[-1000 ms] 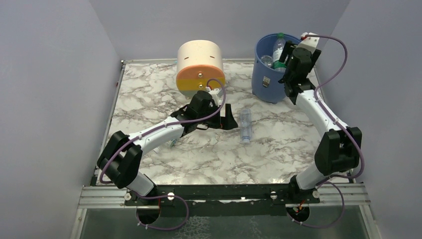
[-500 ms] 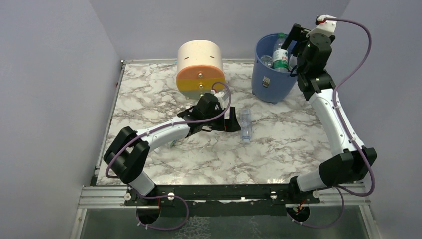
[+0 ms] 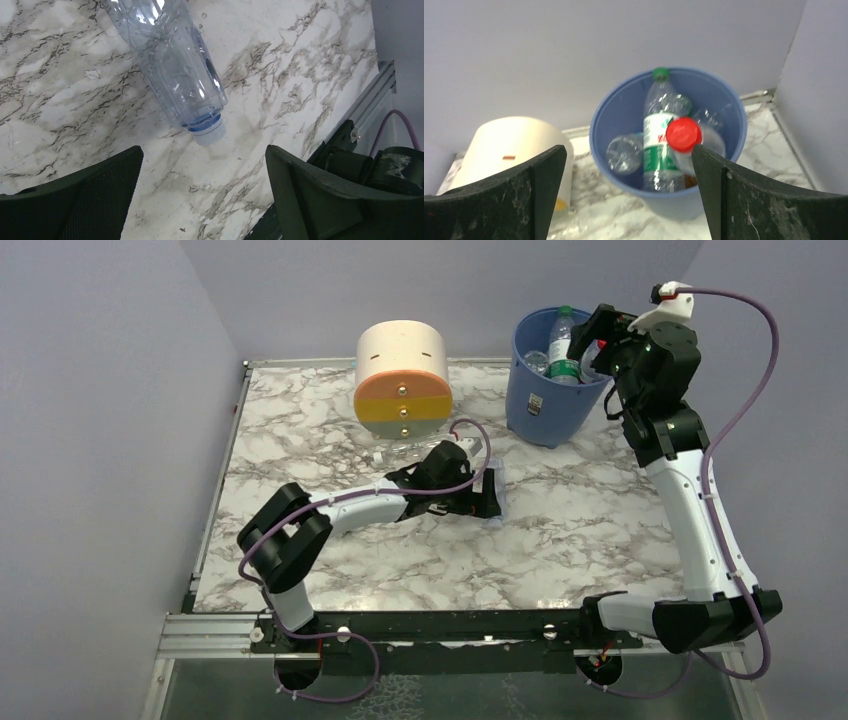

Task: Put the plastic bottles in the bin
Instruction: Pick up the plastic bottle at the center of the board.

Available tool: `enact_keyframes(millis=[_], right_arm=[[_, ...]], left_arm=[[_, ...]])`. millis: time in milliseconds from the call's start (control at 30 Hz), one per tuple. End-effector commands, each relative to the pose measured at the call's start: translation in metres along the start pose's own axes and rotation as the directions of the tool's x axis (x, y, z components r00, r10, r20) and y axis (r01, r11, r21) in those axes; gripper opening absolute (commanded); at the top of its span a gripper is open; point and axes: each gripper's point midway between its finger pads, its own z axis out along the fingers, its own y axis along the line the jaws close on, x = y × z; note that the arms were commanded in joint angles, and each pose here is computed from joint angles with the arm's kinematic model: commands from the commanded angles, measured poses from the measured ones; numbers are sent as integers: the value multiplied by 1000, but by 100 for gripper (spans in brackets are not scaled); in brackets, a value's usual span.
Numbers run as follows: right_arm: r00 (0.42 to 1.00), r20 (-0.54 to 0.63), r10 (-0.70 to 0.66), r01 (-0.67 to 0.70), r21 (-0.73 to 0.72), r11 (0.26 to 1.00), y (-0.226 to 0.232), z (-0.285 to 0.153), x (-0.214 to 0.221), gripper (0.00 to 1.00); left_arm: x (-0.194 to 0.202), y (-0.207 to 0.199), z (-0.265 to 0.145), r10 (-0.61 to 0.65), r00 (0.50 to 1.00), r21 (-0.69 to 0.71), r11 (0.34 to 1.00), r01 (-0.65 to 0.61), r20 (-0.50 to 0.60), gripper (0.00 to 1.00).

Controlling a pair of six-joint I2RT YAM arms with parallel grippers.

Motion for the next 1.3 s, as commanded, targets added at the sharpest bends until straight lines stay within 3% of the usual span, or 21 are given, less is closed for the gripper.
enact_keyframes(millis=[0,467,867,1000,1267], right_arm=[[992,-121,32,-45,-105,994,14,-22,34,97],[969,-243,42,-87,-179,980,19,-45,87,95],[957,-286,46,-109,-209,972,23,-42,109,94],[953,-300,45,-115,-219,969,24,-43,116,94],[947,-318,38,-114,-222,968,23,-44,126,94]], left_arm=[[-13,4,19,-21,998,-36,999,23,61,99],[-15,11,67,-37,998,-79,996,41,52,99],[-7,34,86,1,1000,-225,974,4,25,98],[-5,40,89,18,1000,-256,967,-13,17,91],[-2,38,86,49,999,-267,963,-46,3,63]])
